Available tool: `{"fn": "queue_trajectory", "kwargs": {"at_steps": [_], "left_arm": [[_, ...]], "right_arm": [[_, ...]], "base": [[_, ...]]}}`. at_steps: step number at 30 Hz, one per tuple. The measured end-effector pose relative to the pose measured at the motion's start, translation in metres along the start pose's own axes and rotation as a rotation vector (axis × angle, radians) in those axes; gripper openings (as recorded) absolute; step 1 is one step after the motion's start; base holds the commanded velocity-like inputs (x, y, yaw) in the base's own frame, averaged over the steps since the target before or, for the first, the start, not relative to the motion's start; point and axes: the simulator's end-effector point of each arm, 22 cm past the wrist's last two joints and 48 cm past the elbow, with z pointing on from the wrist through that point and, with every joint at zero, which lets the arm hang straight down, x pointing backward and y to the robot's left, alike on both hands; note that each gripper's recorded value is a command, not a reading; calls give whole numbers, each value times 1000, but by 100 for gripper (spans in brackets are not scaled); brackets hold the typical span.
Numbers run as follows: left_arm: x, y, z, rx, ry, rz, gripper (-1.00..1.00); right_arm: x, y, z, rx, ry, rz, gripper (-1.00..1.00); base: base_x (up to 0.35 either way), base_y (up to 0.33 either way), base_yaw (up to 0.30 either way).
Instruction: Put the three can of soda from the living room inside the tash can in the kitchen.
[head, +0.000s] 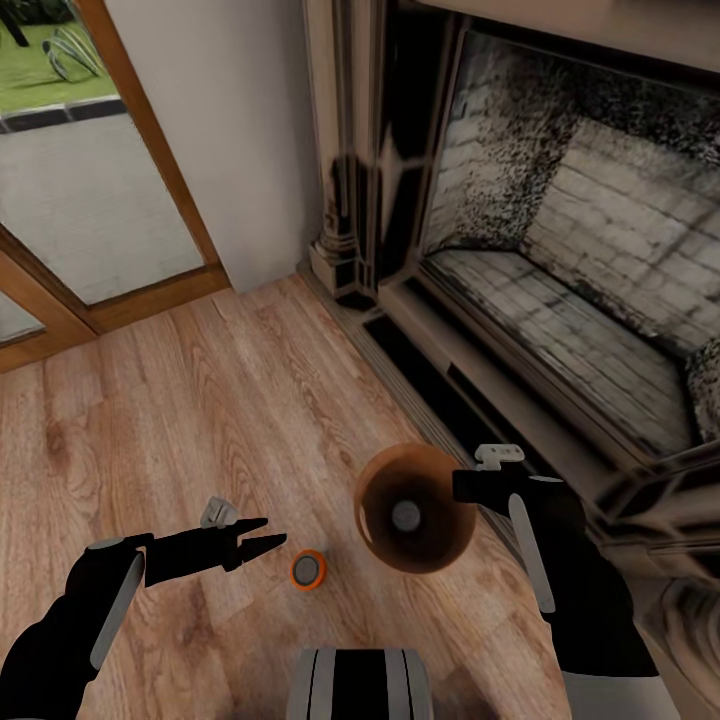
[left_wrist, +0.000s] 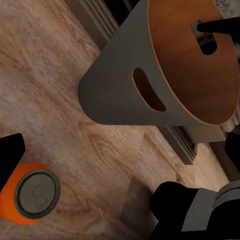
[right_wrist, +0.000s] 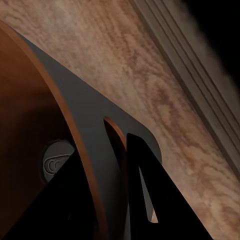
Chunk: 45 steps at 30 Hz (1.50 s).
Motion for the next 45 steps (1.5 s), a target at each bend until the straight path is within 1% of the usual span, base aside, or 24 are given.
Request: {"fn": "queue_trajectory", "kwargs": {"at_steps": [10, 11, 14, 15, 16, 19, 25, 28, 35, 39, 40, 41, 42, 43, 44, 45], "left_arm": [[0, 1, 0, -4, 0, 0, 100], [0, 1, 4, -5, 3, 6, 100], [-1, 0, 15, -9, 9, 23, 100], [3, 3, 15, -18, 10, 15, 100], [7, 7, 12, -28, 12, -1, 100], [8, 5, 4, -18, 10, -15, 100], [-2, -9, 1, 30, -14, -3, 100], [-2, -12, 1, 40, -12, -3, 100], [1, -9, 2, 27, -5, -7, 100], [13, -7, 13, 17, 24, -28, 100], [35, 18, 39, -149, 83, -30, 100], [49, 26, 54, -227, 119, -33, 100], [60, 33, 64, -297, 154, -38, 100], [75, 40, 73, -378, 204, -50, 100], [79, 41, 75, -399, 220, -53, 100], [85, 43, 77, -431, 246, -57, 100]], "right_arm": [[0, 5, 0, -9, 0, -6, -100], [0, 4, 0, -5, 1, -8, -100], [0, -2, 0, 22, 1, -21, -100], [0, -4, 0, 32, 1, -26, -100], [0, -6, 0, 42, 1, -32, -100], [0, -14, -1, 74, 3, -50, -100], [-1, -26, -2, 125, 4, -81, -100], [-1, -30, -3, 142, 5, -91, -100], [-1, -36, -4, 168, 6, -106, -100], [-1, -38, -4, 177, 7, -112, -100], [-1, -36, -4, 169, 5, -105, -100], [-1, -31, -3, 146, 5, -92, -100], [-1, -23, -2, 106, 2, -68, -100], [-1, -10, -1, 45, -1, -33, -100], [-1, 6, 0, -21, -2, 2, -100], [-2, 16, -1, -67, -5, 23, -100]], "base": [[0, 0, 0], [0, 0, 0], [0, 0, 0], [0, 0, 0], [0, 0, 0], [0, 0, 0], [0, 0, 0], [0, 0, 0], [0, 0, 0], [0, 0, 0], [0, 0, 0], [0, 0, 0], [0, 0, 0], [0, 0, 0], [0, 0, 0], [0, 0, 0]]}}
